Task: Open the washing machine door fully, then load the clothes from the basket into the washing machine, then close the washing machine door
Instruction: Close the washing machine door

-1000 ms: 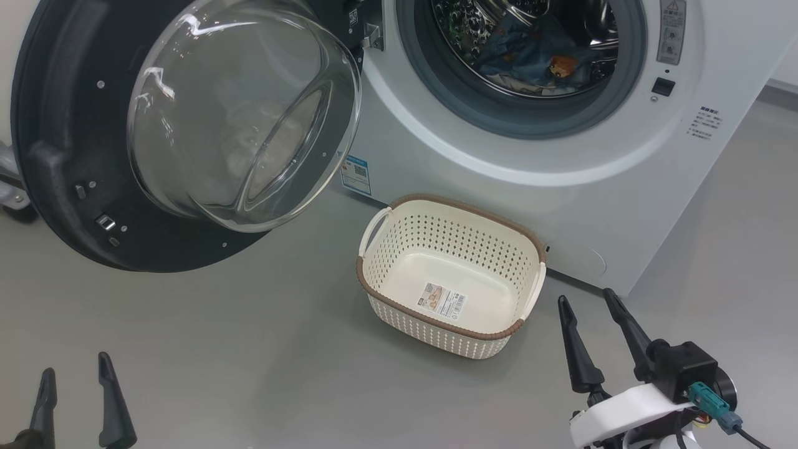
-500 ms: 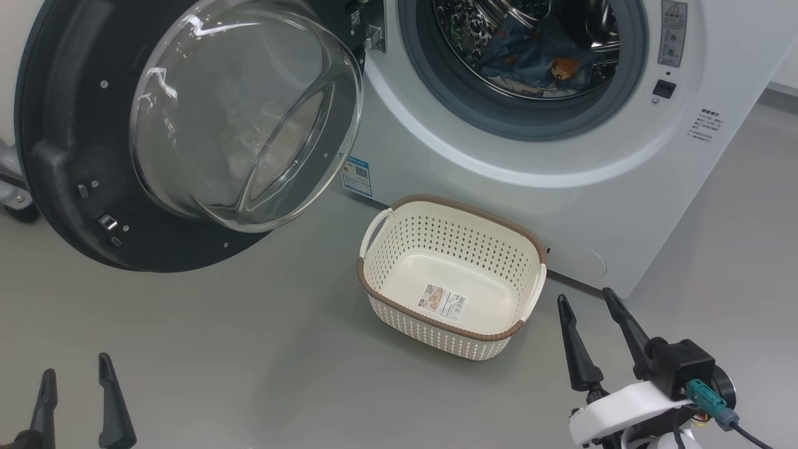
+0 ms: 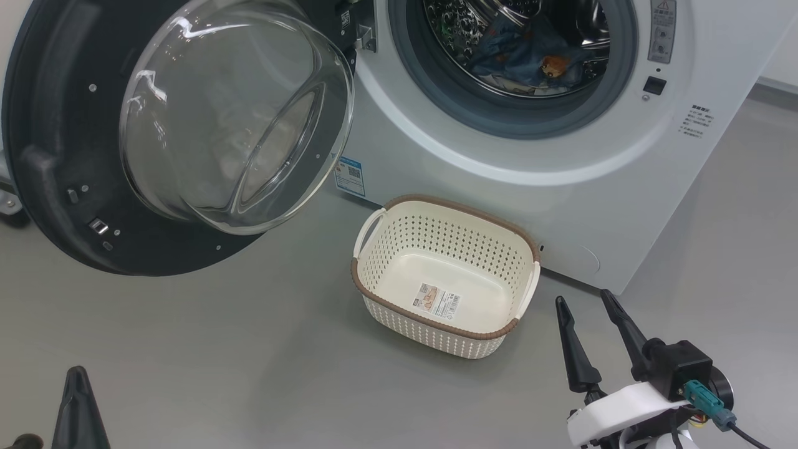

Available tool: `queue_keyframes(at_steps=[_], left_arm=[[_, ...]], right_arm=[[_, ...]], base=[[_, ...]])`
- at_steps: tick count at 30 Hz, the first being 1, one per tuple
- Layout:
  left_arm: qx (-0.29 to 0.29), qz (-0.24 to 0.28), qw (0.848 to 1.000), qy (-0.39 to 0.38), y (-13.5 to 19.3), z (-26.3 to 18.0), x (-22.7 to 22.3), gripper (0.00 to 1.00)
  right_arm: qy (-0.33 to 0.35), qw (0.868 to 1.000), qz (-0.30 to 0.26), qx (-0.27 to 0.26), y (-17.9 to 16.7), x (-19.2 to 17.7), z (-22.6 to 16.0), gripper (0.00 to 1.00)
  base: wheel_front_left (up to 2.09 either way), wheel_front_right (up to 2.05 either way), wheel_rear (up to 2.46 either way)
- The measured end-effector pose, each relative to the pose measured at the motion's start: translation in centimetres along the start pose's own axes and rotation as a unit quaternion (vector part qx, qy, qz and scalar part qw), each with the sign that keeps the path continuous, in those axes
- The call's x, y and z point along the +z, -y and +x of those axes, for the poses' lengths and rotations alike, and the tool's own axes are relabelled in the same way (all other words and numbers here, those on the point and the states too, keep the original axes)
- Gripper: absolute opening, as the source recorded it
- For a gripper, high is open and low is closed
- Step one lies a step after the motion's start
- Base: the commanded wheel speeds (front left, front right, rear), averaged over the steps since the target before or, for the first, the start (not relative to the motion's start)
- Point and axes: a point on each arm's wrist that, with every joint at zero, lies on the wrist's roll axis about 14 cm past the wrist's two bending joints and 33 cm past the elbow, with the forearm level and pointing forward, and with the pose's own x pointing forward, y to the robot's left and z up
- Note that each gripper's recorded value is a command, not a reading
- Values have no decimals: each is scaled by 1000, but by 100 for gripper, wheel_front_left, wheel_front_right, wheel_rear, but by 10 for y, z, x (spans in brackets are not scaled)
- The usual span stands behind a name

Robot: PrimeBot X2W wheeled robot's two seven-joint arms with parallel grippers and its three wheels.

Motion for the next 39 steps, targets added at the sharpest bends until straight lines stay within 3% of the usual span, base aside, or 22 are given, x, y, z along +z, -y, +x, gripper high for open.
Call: queue_keyframes(at_steps=[5,8,11,20,30,39], left_arm=[[-6,-14,1000,-2,4,1,-1,0],[3,-70,998,2,2,3,-1,0],[6,-82,997,8,0,5,2,0],[1,-131,988,80,6,38,46,0],[1,-198,964,175,-10,72,116,0],[-8,-318,926,204,-22,106,159,0]], right_arm=[[0,1000,1,-3,2,0,-1,100],[-1,1000,1,-5,3,-1,-1,100],[-3,1000,4,-2,1,-2,-2,100],[-4,1000,8,-6,5,-5,-1,100],[0,1000,9,-9,8,-2,2,100],[5,1000,13,-11,11,-1,4,100]], base=[[0,0,0],[0,0,0],[0,0,0],[0,0,0],[0,0,0],[0,0,0]])
